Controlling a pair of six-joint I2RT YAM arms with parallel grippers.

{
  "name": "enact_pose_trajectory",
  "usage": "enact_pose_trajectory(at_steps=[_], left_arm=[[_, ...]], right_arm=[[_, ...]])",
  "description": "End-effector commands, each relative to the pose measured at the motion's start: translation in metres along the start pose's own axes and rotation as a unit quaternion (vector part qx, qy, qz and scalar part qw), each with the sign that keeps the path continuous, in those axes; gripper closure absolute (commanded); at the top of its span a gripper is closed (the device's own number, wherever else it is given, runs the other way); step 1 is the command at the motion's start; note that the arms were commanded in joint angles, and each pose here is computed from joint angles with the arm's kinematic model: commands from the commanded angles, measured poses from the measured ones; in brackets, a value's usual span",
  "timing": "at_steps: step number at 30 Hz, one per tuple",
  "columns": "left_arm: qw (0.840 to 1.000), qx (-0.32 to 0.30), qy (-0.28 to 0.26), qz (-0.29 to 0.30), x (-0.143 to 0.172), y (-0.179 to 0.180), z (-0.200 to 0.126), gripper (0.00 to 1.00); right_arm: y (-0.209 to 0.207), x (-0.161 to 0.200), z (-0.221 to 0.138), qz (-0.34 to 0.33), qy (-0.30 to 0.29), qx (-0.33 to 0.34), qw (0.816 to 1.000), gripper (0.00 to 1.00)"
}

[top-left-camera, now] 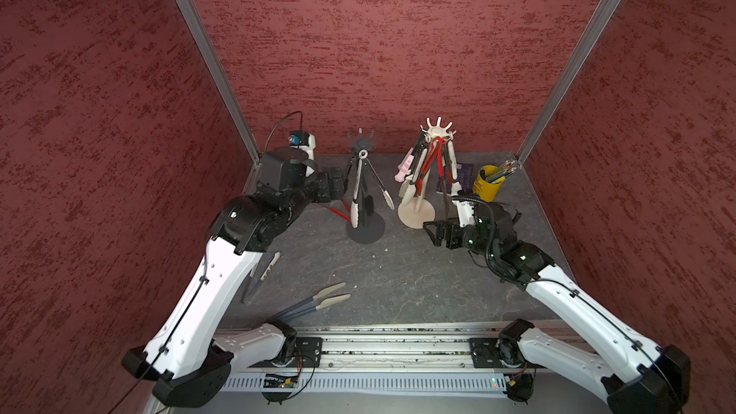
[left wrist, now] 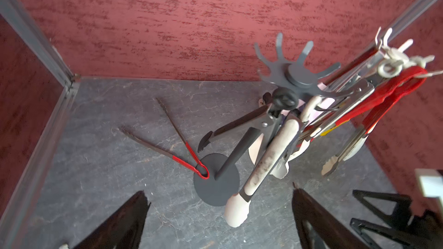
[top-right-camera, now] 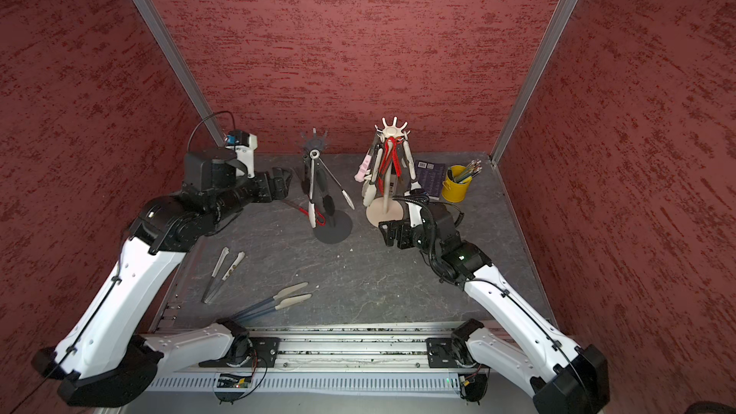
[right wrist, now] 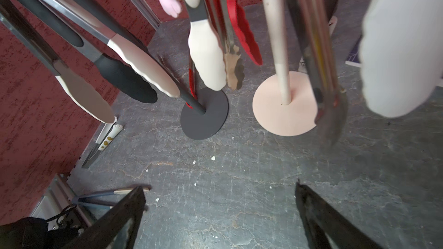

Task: Hang food tongs on kitchen utensil racks
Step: Hang the food tongs on the rack, then pick up the food tongs from the center of the board.

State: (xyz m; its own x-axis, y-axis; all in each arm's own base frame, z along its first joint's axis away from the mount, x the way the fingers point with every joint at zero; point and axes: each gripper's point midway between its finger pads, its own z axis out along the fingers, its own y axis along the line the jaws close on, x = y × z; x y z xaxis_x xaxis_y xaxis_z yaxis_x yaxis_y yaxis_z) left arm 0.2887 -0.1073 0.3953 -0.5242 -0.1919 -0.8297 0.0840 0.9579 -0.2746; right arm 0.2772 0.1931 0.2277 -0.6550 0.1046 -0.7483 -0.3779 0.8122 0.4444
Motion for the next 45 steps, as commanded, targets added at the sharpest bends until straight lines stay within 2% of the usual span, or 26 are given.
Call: enact_pose_trajectory(at_steps=[1, 3, 5, 8, 11, 14, 19, 23, 25, 27, 29, 36, 37, 40, 44, 45], left_arm=[[0.988, -0.018, 0.082, -0.131, 0.05, 0.022, -0.018, 0.0], [0.974, -0.042, 0.12, -0.189, 0.079, 0.035, -0.029, 0.0], [0.952, -0.068, 0.172, -0.242, 0.117, 0.046, -0.038, 0.0], [0.923, -0.097, 0.237, -0.289, 0.165, 0.055, -0.046, 0.0], [0.9, -0.105, 0.271, -0.324, 0.197, 0.059, -0.047, 0.0], [0.865, -0.112, 0.32, -0.37, 0.232, 0.055, -0.038, 0.02], [0.82, -0.148, 0.322, -0.45, 0.266, 0.065, -0.028, 0.04], [0.766, -0.182, 0.326, -0.524, 0.29, 0.067, -0.014, 0.04], [0.744, -0.209, 0.319, -0.548, 0.296, 0.071, -0.008, 0.04], [0.735, -0.23, 0.303, -0.561, 0.296, 0.077, -0.001, 0.04], [0.719, -0.254, 0.293, -0.577, 0.299, 0.082, 0.008, 0.06], [0.677, -0.319, 0.288, -0.597, 0.321, 0.097, 0.035, 0.17], [0.667, -0.328, 0.289, -0.603, 0.326, 0.1, 0.035, 0.2], [0.667, -0.34, 0.272, -0.605, 0.329, 0.113, 0.04, 0.24], [0.658, -0.352, 0.263, -0.611, 0.336, 0.128, 0.045, 0.28], [0.663, -0.346, 0.258, -0.612, 0.335, 0.131, 0.05, 0.29]], right_arm=[[0.007, 0.002, 0.005, 0.0, 0.009, -0.024, 1.0, 0.01], [0.007, 0.001, 0.006, -0.005, 0.009, -0.024, 1.0, 0.01], [0.007, 0.0, 0.007, -0.01, 0.01, -0.023, 1.0, 0.01], [0.006, 0.0, 0.01, -0.014, 0.015, -0.02, 1.0, 0.01], [0.006, 0.002, 0.012, -0.015, 0.018, -0.023, 0.999, 0.01], [0.005, 0.005, 0.013, -0.015, 0.021, -0.023, 0.999, 0.01], [0.002, 0.011, 0.009, -0.012, 0.021, -0.019, 1.0, 0.01], [-0.002, 0.018, 0.008, -0.009, 0.024, -0.015, 1.0, 0.01], [-0.002, 0.02, 0.009, -0.008, 0.027, -0.017, 0.999, 0.01], [-0.002, 0.022, 0.011, -0.007, 0.031, -0.018, 0.999, 0.01], [-0.002, 0.021, 0.012, -0.006, 0.032, -0.019, 0.999, 0.01], [0.0, 0.019, 0.017, -0.005, 0.038, -0.023, 0.999, 0.01], [0.0, 0.019, 0.017, -0.005, 0.038, -0.023, 0.999, 0.01], [0.0, 0.021, 0.017, -0.004, 0.04, -0.022, 0.999, 0.01], [-0.002, 0.025, 0.017, -0.001, 0.044, -0.022, 0.999, 0.01], [-0.002, 0.025, 0.017, 0.0, 0.045, -0.021, 0.999, 0.01]])
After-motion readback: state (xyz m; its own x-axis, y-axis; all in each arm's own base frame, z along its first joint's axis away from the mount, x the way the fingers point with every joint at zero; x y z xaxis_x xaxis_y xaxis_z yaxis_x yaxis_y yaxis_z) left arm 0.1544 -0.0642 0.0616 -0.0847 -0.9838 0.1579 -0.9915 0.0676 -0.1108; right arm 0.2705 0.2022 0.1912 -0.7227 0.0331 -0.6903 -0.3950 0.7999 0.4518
